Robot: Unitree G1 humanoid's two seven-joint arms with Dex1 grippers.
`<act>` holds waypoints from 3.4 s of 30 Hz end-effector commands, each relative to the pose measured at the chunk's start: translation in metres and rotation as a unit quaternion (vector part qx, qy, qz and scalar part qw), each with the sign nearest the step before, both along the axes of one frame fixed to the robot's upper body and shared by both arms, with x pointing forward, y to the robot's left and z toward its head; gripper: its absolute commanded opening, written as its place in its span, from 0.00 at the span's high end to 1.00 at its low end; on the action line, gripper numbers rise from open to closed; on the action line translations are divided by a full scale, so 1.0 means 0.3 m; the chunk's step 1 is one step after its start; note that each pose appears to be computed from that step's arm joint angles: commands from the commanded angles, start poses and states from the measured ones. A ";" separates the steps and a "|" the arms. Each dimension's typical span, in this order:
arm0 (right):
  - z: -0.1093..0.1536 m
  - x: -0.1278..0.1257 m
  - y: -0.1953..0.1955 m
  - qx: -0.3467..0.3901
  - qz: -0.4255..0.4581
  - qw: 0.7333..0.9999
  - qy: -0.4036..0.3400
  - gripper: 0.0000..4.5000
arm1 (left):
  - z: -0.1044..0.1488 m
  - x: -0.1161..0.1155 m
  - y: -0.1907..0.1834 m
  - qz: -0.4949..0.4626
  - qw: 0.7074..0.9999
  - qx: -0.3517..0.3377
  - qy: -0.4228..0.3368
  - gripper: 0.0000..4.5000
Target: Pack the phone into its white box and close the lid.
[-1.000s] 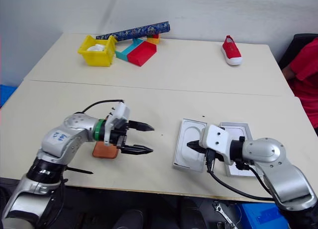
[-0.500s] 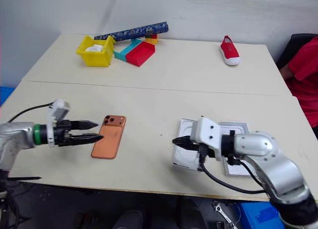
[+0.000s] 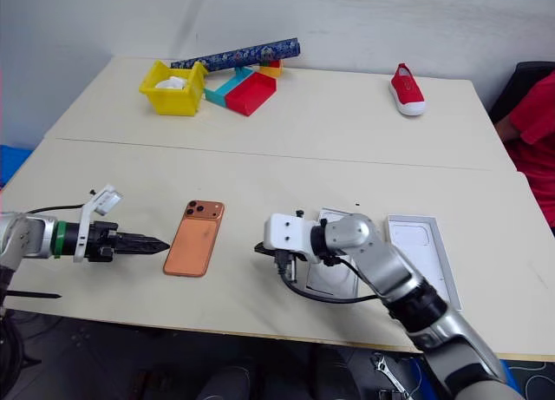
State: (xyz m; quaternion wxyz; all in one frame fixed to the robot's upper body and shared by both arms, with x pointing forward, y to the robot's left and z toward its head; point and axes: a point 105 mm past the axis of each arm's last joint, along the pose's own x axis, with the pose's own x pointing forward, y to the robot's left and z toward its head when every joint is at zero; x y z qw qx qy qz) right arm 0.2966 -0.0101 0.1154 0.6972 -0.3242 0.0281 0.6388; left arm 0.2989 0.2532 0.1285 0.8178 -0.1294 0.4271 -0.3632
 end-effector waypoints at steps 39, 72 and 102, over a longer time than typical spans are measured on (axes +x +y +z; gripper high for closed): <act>-0.037 0.082 0.118 -0.033 -0.014 0.999 -0.002 1.00 | -0.152 -0.045 -0.358 -0.039 0.977 -0.122 0.168 0.00; -0.064 0.085 0.101 -0.043 -0.009 0.999 -0.003 1.00 | -0.034 -0.001 -0.361 -0.028 0.955 -0.276 0.108 0.00; -0.067 0.103 0.087 -0.056 -0.014 0.998 -0.021 1.00 | -0.098 -0.015 -0.216 0.015 0.991 -0.040 0.125 0.00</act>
